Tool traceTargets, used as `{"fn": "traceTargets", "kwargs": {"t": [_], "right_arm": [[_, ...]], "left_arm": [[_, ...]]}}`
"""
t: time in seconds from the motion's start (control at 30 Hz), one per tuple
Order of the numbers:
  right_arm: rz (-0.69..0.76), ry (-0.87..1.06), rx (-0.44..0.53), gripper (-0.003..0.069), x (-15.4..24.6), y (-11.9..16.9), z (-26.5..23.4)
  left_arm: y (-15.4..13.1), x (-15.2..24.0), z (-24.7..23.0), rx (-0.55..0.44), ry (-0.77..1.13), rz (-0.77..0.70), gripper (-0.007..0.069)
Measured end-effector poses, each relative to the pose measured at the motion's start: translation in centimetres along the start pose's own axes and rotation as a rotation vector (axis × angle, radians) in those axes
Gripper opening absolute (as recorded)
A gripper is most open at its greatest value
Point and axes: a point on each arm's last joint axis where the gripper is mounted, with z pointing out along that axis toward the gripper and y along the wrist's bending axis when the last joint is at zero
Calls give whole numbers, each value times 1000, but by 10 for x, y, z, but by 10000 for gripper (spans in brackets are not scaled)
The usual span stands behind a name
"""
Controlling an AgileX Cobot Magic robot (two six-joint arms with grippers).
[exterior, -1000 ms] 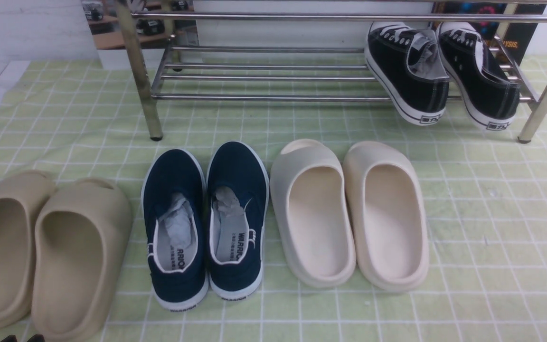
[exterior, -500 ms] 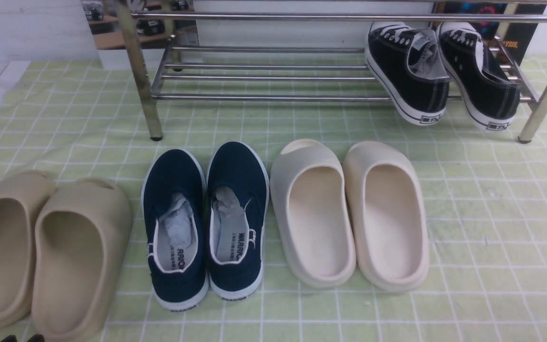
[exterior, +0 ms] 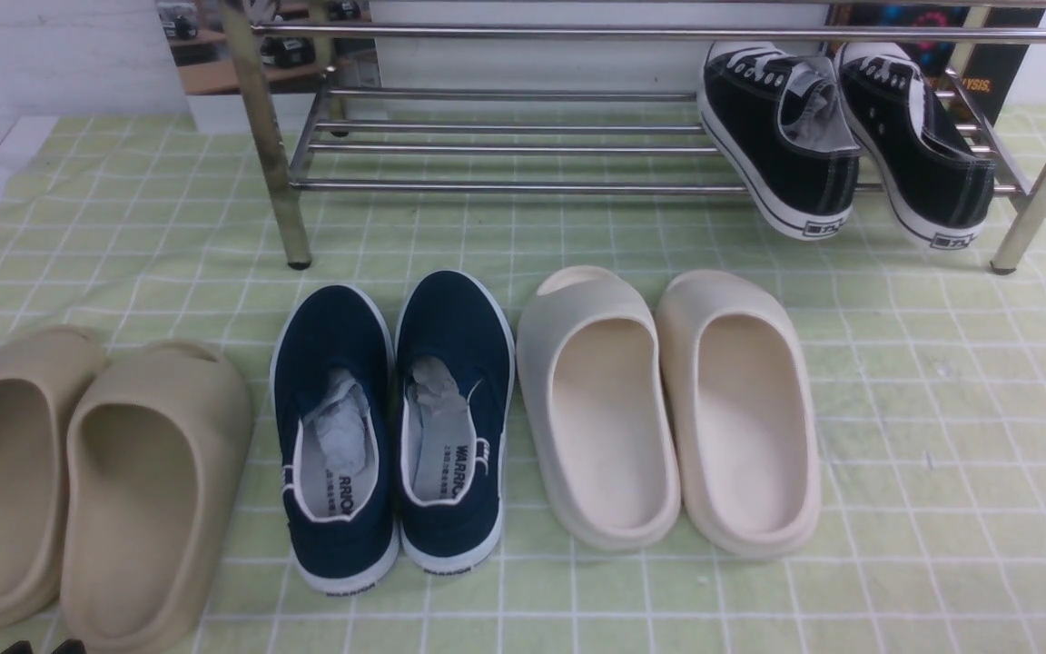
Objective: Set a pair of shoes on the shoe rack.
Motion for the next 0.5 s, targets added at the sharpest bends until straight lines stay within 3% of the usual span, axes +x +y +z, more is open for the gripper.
{"fn": "traceTargets", "kwargs": {"t": [0.5], "right_arm": [[0, 0, 0, 92, 0, 0, 0]], "left_arm": [[0, 0, 0, 0, 0, 0, 240]]}}
